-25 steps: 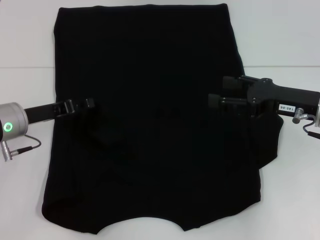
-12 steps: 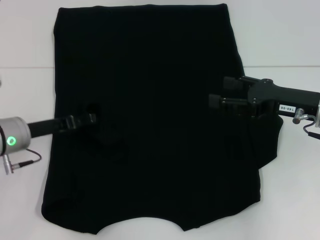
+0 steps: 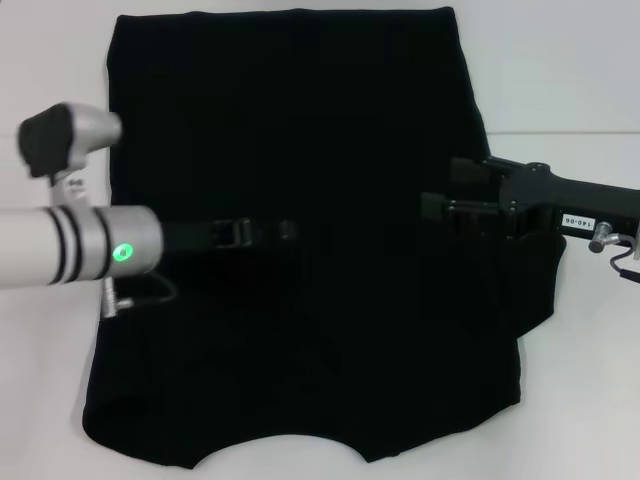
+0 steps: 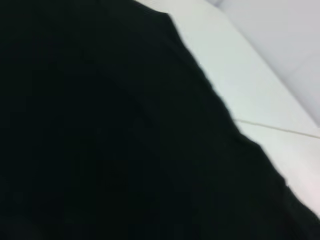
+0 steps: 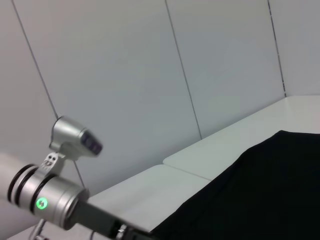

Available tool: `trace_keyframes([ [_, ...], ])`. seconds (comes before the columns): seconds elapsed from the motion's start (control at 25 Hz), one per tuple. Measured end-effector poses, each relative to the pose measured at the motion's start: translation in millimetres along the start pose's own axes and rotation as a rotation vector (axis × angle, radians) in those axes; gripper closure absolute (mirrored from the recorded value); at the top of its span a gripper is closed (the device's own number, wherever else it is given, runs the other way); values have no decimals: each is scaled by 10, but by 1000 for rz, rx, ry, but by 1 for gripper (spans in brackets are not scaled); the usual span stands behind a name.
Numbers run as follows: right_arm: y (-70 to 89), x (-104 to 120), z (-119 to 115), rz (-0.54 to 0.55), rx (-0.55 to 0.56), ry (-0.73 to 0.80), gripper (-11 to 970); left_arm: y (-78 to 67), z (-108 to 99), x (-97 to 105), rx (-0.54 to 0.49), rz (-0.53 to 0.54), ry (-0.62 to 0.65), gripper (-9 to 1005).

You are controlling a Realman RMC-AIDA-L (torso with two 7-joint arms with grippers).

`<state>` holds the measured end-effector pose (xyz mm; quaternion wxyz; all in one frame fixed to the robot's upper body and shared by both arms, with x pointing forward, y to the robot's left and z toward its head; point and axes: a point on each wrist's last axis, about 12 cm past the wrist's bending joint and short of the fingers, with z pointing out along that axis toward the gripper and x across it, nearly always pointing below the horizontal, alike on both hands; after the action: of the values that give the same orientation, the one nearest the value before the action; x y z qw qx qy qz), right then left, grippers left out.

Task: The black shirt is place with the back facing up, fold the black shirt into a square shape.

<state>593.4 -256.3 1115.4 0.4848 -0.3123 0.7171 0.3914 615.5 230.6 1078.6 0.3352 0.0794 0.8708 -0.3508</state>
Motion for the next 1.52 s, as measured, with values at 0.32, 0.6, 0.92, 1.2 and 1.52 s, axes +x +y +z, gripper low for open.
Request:
trace_keyframes([
  [0.32, -59, 8, -66, 26, 44, -8, 47, -217, 50, -193, 109, -1, -53, 277],
  [0.6, -358, -52, -310, 222, 219, 51, 47, -221, -266, -31, 314, 67, -87, 279],
  [0.92, -609, -139, -658, 496, 396, 249, 46, -365, -411, 499, 522, 497, -112, 286],
  [1.2, -575, -32, -638, 582, 439, 413, 46, -375, -381, 658, 534, 710, -127, 290],
  [1.52, -536, 117, -507, 611, 443, 479, 46, -370, -385, 716, 545, 880, -131, 289],
])
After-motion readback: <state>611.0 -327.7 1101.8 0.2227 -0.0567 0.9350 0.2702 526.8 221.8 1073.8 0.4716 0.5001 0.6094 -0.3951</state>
